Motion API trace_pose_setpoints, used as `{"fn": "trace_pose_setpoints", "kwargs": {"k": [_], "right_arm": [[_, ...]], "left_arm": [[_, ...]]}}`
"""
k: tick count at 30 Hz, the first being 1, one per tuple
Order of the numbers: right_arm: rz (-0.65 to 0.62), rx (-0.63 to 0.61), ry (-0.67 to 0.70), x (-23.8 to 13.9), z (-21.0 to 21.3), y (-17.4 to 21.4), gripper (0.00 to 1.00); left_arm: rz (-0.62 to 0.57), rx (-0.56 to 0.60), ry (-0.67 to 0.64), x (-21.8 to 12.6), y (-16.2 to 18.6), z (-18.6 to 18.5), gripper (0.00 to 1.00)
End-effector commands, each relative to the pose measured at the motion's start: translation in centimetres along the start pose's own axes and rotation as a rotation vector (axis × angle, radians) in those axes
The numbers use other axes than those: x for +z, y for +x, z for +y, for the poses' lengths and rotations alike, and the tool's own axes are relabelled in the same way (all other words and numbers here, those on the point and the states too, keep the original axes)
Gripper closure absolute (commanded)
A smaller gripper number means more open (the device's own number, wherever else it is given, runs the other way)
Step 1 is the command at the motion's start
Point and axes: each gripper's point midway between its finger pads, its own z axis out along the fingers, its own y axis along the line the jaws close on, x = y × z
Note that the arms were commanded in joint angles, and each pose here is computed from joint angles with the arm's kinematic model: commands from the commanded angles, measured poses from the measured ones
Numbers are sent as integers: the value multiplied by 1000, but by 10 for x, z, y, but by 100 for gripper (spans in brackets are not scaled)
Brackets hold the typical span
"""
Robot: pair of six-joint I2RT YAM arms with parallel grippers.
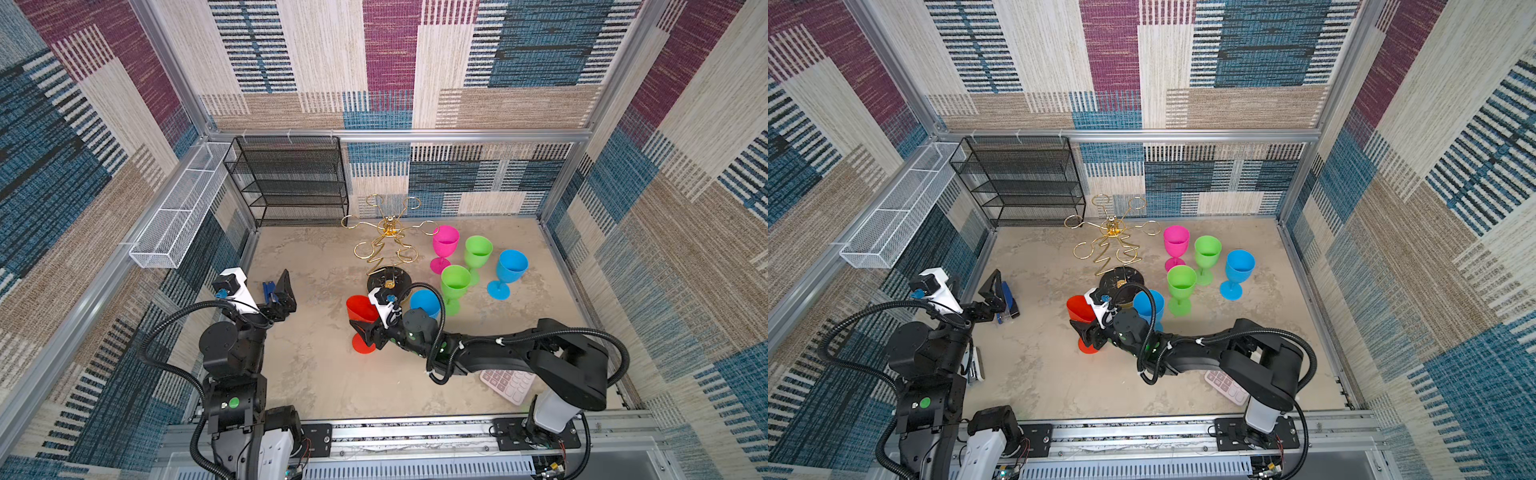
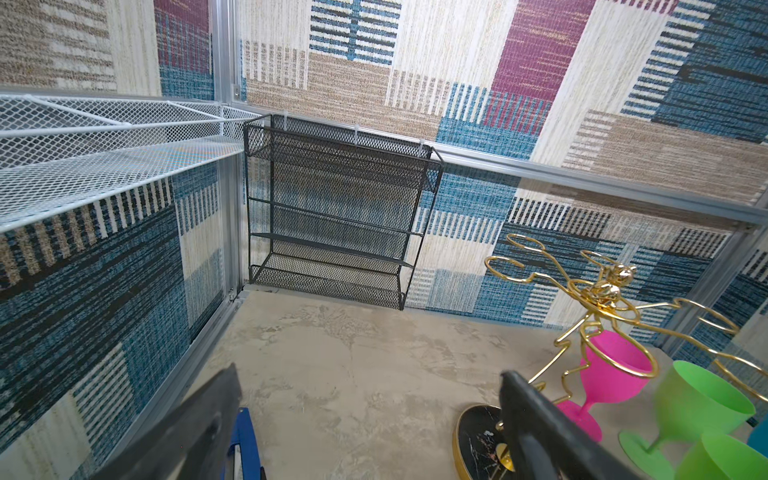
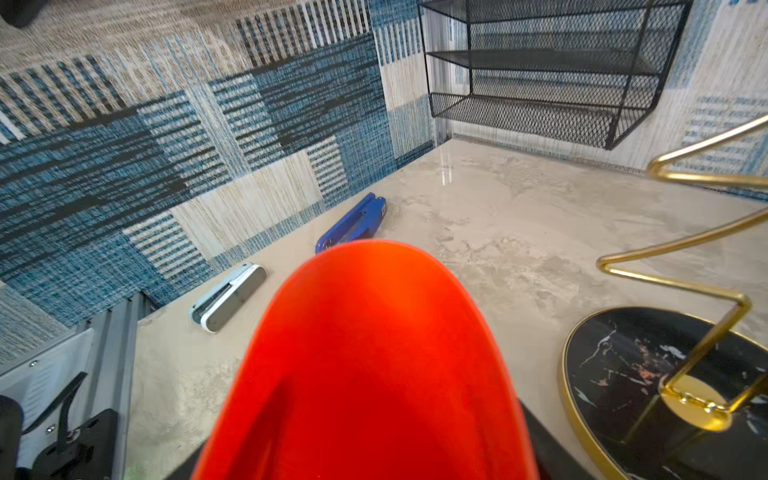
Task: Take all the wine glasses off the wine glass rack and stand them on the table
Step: 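Set the red glass upright on the table with the right gripper and release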
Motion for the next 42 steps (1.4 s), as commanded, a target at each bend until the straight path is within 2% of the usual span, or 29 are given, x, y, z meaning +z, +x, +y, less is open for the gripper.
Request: {"fn": "trace_pose_setpoints", "kwargs": {"k": [1, 8, 16, 26, 42], "right_arm": [[-89, 18, 23, 7, 1, -12, 28], [-63, -22, 91, 17, -3, 14, 25], [-46, -33, 104, 17, -3, 27, 17], [-68, -59, 88, 13, 4, 12, 0], [-160, -105, -1, -4, 28, -47, 1]], "left_arm": [[-56, 45, -12, -1, -12, 1, 1], [-61, 49, -21, 1, -9, 4, 1], [-68, 52, -16, 2, -6, 3, 1], [-68, 45, -35, 2, -1, 8, 1], [-75, 24, -46, 3, 9, 12, 1]]}}
